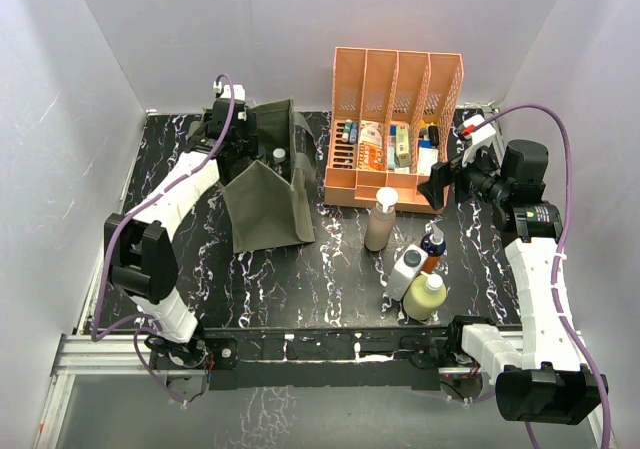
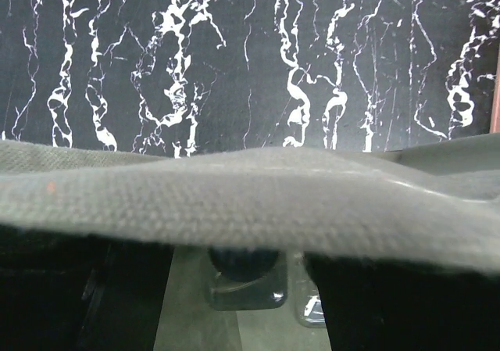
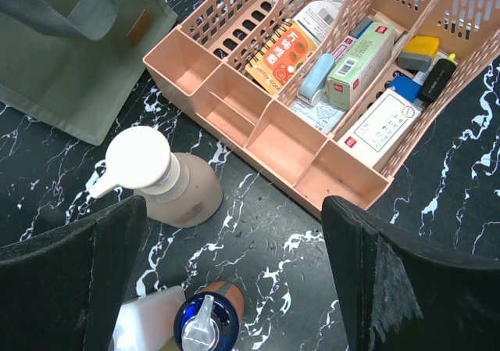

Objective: Place the personal care products into the canvas bag
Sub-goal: Place the care product in the canvas bag.

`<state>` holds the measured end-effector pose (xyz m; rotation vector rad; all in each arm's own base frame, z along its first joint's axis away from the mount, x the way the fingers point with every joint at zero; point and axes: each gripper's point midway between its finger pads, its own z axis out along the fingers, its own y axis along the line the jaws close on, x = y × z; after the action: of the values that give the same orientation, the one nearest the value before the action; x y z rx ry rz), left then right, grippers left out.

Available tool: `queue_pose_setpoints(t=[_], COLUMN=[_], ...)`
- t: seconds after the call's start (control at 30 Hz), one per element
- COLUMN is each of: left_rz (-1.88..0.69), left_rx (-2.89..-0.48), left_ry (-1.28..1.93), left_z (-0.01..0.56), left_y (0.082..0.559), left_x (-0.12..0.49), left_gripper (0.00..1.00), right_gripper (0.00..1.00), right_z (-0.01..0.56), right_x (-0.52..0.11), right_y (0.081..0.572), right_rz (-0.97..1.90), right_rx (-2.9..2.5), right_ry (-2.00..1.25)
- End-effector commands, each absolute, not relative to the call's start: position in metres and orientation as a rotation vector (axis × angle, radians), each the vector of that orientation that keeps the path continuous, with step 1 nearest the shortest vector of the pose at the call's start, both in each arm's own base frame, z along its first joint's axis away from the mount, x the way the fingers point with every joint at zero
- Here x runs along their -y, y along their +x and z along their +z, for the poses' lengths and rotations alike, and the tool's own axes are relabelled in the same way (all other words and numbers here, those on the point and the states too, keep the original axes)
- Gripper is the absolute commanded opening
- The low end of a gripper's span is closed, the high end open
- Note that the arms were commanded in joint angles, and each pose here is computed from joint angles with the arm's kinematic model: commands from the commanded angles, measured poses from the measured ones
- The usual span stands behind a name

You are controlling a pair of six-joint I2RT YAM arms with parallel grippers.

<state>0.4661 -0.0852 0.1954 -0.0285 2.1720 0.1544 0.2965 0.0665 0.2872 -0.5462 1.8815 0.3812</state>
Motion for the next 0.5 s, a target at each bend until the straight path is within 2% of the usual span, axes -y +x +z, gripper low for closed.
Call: queue_pose_setpoints(t=[0.0, 0.3, 0.47], left_rz=[0.132, 0.097, 0.07], left_rx=[-2.087, -2.047, -1.988], left_ry=[-0.036, -0.016, 0.024], left_z=[0.225, 0.243, 0.264], left_y=[0.465, 0.46, 0.454], left_x=[0.082, 0.084, 0.086], left_gripper=[0.65, 0.68, 0.73], right_gripper=[0.99, 0.99, 0.99], right_z=[0.298, 0.297, 0.297], right_x=[-0.064, -0.065, -0.065], right_y=[0.298, 0.298, 0.298], right_rz=[0.35, 0.353, 0.356], right_rx=[-1.832, -1.832, -1.832], right_ry=[-0.556, -0.558, -0.56])
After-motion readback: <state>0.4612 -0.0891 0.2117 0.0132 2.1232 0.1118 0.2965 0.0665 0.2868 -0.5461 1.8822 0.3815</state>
